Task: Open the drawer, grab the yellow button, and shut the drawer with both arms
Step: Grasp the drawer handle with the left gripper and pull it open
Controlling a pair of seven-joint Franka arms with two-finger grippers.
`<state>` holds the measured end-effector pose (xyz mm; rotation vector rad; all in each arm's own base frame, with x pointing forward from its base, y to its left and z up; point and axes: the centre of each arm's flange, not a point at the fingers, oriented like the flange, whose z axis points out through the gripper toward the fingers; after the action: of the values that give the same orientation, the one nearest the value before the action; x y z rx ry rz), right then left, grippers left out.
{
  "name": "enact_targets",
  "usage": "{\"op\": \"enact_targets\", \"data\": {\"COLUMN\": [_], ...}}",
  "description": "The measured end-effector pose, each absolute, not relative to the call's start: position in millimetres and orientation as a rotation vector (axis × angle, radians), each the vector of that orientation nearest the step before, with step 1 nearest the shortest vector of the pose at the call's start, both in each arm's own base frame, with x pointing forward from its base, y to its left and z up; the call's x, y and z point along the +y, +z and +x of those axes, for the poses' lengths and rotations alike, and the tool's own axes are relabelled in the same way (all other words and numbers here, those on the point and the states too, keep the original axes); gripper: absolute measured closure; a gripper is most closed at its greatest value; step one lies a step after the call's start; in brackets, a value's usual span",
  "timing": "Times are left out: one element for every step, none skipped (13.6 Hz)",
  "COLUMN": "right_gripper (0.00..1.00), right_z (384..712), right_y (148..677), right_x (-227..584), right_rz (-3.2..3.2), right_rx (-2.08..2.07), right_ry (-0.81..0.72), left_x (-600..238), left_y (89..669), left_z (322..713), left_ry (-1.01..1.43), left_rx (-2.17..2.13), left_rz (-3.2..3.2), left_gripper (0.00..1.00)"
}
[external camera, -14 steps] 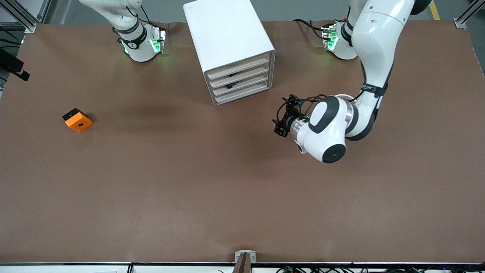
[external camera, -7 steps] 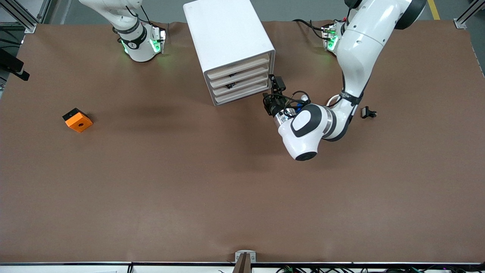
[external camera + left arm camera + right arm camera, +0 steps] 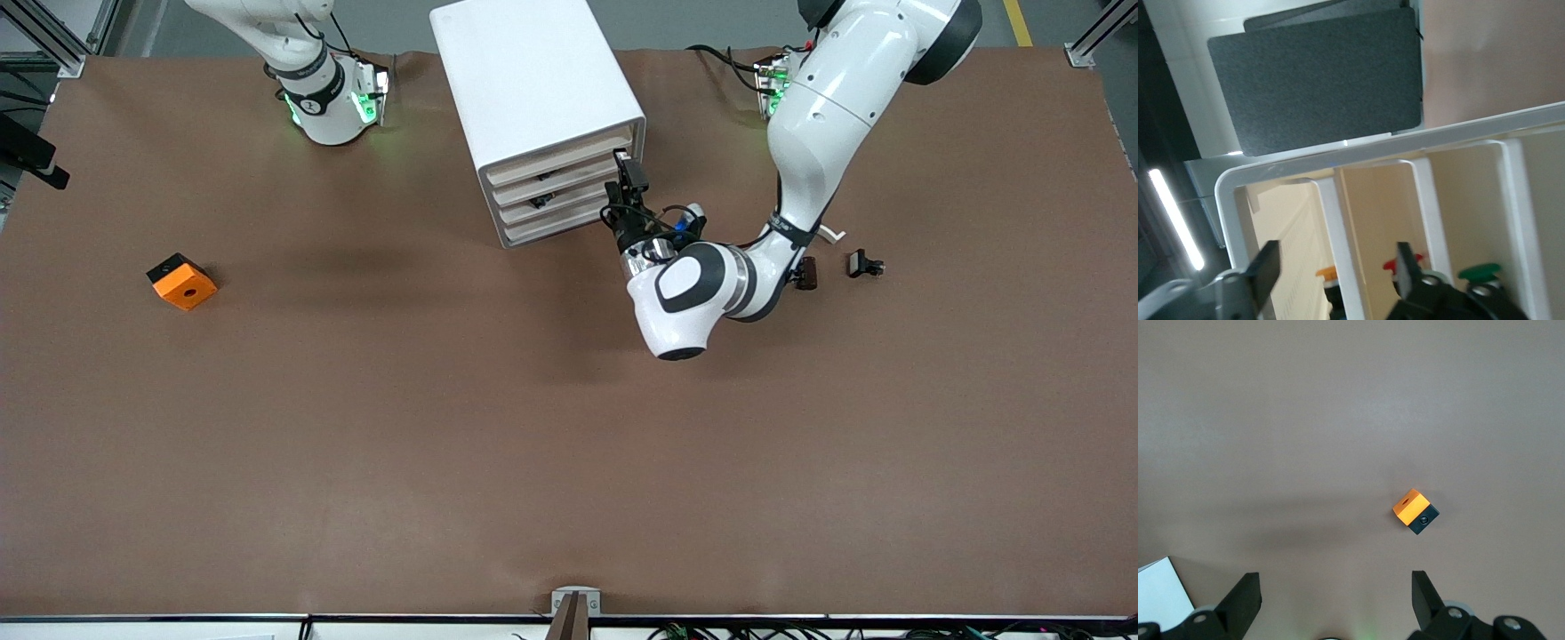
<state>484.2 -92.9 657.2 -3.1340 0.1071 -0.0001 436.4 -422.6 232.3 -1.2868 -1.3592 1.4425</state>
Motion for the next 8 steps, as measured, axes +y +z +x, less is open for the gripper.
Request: {"op": "enact_targets", "data": {"right_gripper": [0.00,0.00,0.00,0.00,0.00,0.00,0.00,0.00], "right_z": [484,484,484,485,485,485,485,486], "right_y": [657,657,657,658,658,659,660,662], "right_x": [-93,-92,-92,-92,-92,-92,-92,-92], "right_rz": [-3.134,-3.134,-3.135,-3.135,-3.135,-3.136,-3.137,-3.137], "right_rx": [0.106,0.106,0.105,0.105,0.104,0.104,0.104,0.104], "right_ry": [0.000,-0.001,-0.002,-0.006,-0.011,-0.017,-0.024,-0.032], "left_x": [-426,-429,-432,-437,-443,-448,-451,-452], "left_y": [233,233,231,228,225,222,218,216], "left_z": [432,428,422,413,403,392,383,379], "left_ry": [1.441,1.438,1.431,1.420,1.405,1.391,1.381,1.376], "left_rx": [-1.345,-1.335,-1.323,-1.306,-1.288,-1.270,-1.256,-1.249], "left_rz": [-1.286,-1.285,-1.283,-1.281,-1.280,-1.277,-1.271,-1.266], "left_gripper": [0.34,0.35,0.35,0.41,0.41,0.52,0.64,0.64]}}
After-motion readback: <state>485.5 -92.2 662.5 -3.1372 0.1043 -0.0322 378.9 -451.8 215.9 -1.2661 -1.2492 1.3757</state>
